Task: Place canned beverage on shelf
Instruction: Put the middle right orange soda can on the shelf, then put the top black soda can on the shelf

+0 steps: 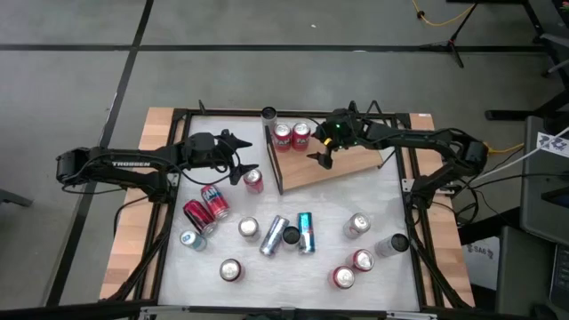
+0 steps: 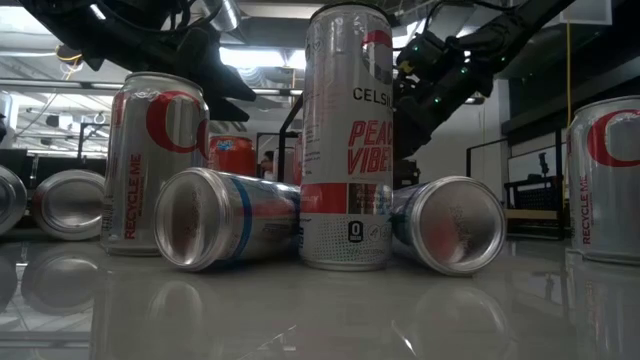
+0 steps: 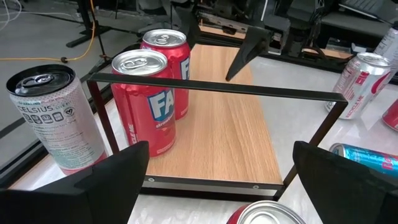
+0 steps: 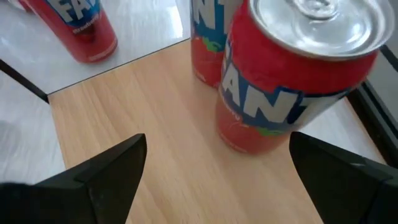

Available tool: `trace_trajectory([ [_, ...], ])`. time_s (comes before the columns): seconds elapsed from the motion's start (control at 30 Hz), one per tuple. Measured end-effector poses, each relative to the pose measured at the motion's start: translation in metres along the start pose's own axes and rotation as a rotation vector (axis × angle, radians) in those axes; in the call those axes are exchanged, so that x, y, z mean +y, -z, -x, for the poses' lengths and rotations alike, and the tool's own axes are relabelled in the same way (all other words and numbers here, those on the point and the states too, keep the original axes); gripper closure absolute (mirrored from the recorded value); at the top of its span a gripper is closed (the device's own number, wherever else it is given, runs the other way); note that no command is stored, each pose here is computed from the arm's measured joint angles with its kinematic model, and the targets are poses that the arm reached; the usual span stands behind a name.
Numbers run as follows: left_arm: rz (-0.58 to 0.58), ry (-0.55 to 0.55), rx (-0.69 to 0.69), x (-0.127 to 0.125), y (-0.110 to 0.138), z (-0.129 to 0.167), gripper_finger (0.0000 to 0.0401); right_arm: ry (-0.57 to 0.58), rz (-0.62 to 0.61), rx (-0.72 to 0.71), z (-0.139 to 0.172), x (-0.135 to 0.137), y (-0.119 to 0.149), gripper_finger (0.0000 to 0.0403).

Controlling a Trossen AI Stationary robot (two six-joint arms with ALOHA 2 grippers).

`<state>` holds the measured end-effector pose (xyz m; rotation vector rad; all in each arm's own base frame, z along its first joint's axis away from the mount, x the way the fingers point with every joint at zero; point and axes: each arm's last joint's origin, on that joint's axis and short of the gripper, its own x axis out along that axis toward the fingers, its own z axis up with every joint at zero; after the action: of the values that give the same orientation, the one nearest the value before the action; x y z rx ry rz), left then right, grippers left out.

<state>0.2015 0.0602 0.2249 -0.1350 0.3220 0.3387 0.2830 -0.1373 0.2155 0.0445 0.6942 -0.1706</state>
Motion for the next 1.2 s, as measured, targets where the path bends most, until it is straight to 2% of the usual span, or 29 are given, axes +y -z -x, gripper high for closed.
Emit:
trace_trajectory([
  [0.23,0.001,0.006,-0.043,0.000,-0.004,0.000,0.0012,0.089,0.011,-0.008,0.016,0.000,-0.005,0.0020],
  [0.53,0.017,0.029,-0.367,-0.003,-0.035,0.006,0.0012,0.121,0.021,-0.059,0.042,0.004,-0.014,0.0020],
  [0.63,0.043,-0.038,-0.476,-0.001,-0.046,0.011,0.0012,0.125,0.025,-0.080,0.048,0.004,-0.017,0.0020],
  [0.77,0.109,-0.161,-0.518,0.010,-0.068,0.014,0.0012,0.130,0.029,-0.105,0.054,0.005,-0.019,0.0019],
  [0.87,0.149,-0.222,-0.481,0.023,-0.090,0.012,0.0012,0.131,0.030,-0.107,0.056,0.005,-0.020,0.0020],
  [1.0,0.195,-0.325,-0.310,0.048,-0.114,-0.003,0.0012,0.129,0.030,-0.107,0.056,0.006,-0.020,0.0020],
  [1.2,0.288,-0.311,-0.026,0.094,-0.135,-0.043,0.0012,0.129,0.030,-0.107,0.056,0.006,-0.020,0.0020],
])
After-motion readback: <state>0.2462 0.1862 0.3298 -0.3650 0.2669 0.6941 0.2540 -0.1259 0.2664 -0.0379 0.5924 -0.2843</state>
